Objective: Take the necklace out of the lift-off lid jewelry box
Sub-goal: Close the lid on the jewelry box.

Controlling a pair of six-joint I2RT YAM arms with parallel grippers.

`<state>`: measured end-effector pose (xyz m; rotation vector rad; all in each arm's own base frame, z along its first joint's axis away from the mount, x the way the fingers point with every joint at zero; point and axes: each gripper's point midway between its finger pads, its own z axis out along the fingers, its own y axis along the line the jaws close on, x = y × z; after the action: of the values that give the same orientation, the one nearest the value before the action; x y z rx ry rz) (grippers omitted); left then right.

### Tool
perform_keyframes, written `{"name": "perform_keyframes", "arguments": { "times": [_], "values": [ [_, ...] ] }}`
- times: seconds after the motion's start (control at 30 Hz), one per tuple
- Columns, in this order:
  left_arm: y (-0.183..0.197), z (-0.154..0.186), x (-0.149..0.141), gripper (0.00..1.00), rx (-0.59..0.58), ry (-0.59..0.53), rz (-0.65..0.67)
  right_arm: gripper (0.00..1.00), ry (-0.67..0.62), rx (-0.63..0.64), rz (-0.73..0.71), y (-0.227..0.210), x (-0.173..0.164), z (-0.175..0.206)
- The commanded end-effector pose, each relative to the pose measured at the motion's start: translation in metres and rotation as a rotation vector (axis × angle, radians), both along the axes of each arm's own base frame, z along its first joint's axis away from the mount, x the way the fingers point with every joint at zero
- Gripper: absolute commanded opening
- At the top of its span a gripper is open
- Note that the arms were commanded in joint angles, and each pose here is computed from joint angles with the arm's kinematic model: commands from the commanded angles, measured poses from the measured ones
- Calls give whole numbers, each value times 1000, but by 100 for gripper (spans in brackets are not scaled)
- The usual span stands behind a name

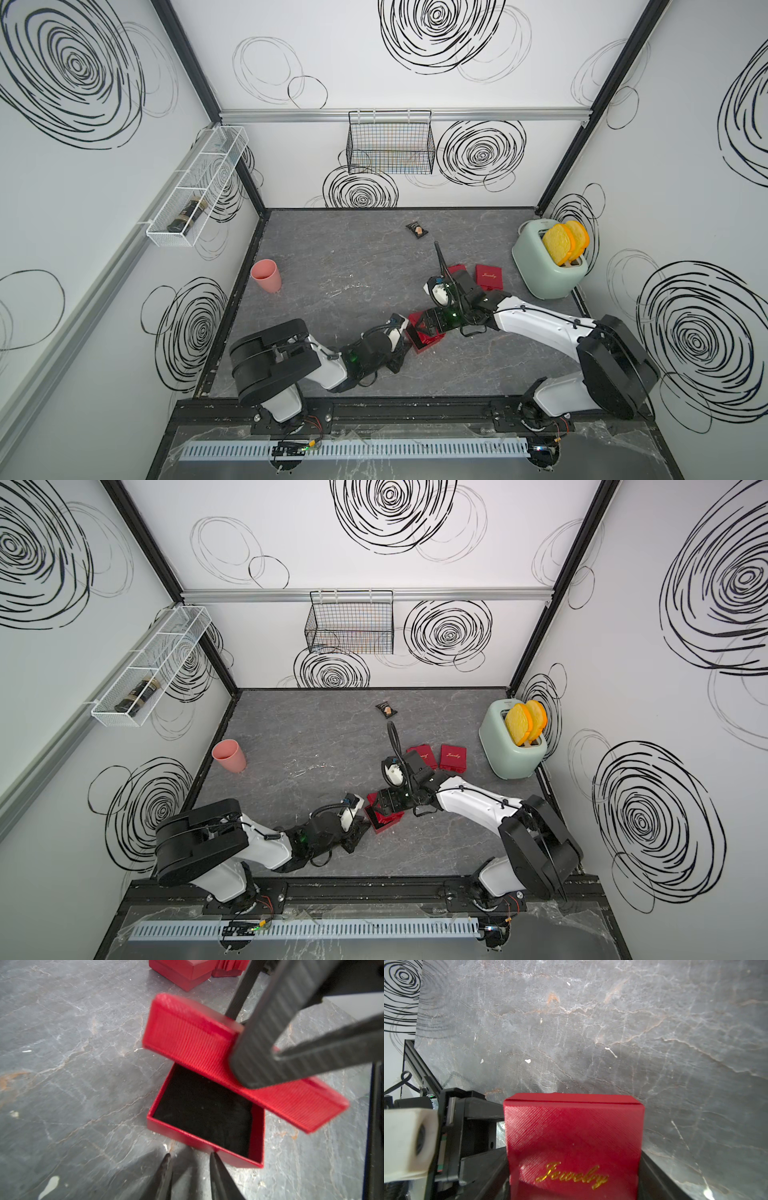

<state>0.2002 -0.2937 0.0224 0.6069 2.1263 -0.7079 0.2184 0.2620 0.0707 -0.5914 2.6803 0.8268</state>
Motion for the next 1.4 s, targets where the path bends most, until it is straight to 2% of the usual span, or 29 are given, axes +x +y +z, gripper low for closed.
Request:
{"name": "perform_keyframes", "arguments": {
  "times": [0.0,0.77,1.13,1.37],
  "values": [
    [-11,16,6,34,-62,-36,11,82,34,-13,-28,-5,-5,-5],
    [-30,15,-4,34,-96,-14,-29,83,59,29,-101,-6,-10,-8],
    [-30,15,-6,34,-93,-15,-29,83,11,80,-135,-17,-5,10],
    [-33,15,-4,34,-83,-18,-29,83,-2,55,-137,-25,-5,7]
  ]
}}
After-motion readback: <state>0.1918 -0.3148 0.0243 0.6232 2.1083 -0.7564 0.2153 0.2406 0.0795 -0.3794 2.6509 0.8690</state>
